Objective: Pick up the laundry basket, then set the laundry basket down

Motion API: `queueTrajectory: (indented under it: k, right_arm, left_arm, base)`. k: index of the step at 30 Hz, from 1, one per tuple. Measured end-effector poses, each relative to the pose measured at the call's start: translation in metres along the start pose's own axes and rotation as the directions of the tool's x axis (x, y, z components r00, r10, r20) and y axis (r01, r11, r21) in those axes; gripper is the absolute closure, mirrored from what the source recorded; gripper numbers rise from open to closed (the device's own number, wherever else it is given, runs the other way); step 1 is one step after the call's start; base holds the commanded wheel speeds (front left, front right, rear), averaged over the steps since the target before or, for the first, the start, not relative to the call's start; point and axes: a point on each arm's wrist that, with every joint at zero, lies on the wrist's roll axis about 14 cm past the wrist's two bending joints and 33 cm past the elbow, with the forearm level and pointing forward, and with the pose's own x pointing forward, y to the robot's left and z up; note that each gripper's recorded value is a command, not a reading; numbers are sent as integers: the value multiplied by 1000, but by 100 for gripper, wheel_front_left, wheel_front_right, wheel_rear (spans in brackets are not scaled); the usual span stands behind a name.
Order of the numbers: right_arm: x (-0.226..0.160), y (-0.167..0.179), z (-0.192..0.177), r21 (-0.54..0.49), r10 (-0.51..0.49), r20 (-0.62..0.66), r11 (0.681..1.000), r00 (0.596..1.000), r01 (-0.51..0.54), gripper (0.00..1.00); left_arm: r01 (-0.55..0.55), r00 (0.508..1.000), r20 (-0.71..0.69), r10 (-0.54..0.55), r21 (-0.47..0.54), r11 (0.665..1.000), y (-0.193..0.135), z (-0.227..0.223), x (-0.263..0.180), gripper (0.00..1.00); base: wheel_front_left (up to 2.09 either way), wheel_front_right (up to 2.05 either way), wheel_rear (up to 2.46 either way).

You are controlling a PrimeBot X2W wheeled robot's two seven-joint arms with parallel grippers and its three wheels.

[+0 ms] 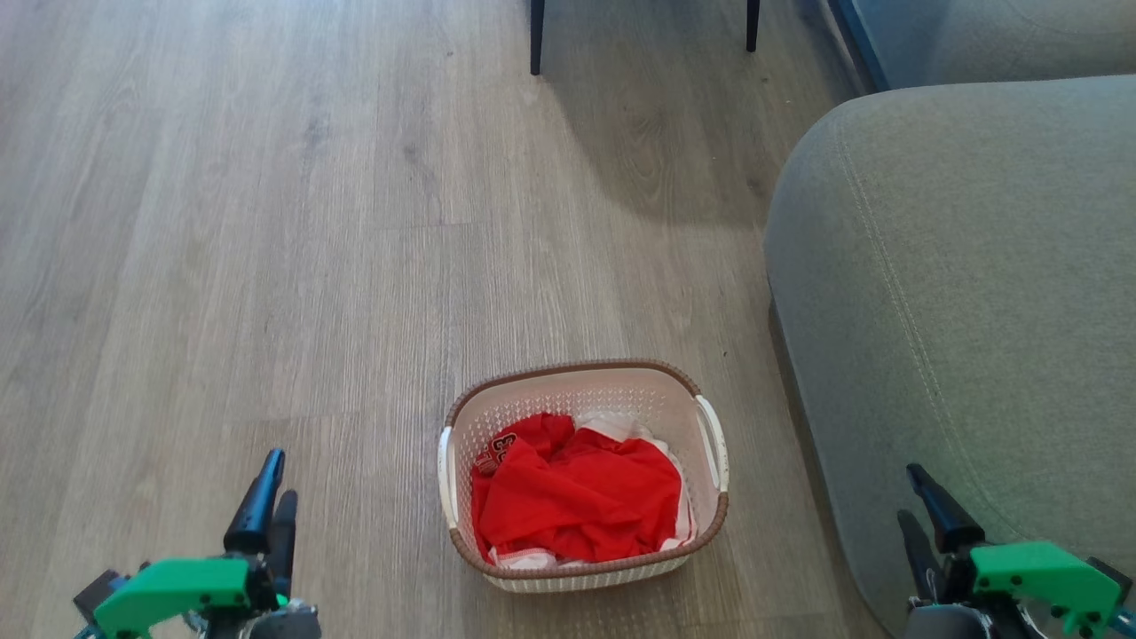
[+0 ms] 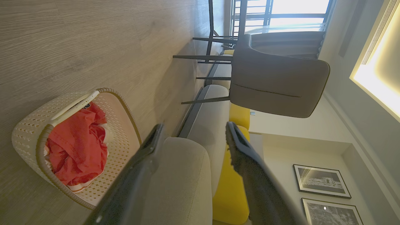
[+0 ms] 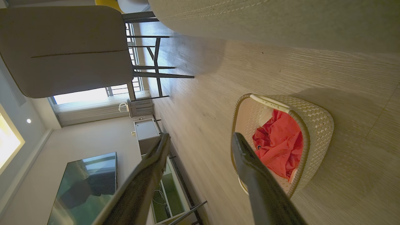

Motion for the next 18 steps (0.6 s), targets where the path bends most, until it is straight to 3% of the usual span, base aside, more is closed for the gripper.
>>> queueTrajectory:
  k: [18]
  right_arm:
    - [2,15,-2,-192,42,10,981,999,-39,0]
  left_arm:
    - [31,999,1,-32,196,980,-19,-7,3,0]
  base:
    - [0,0,0]
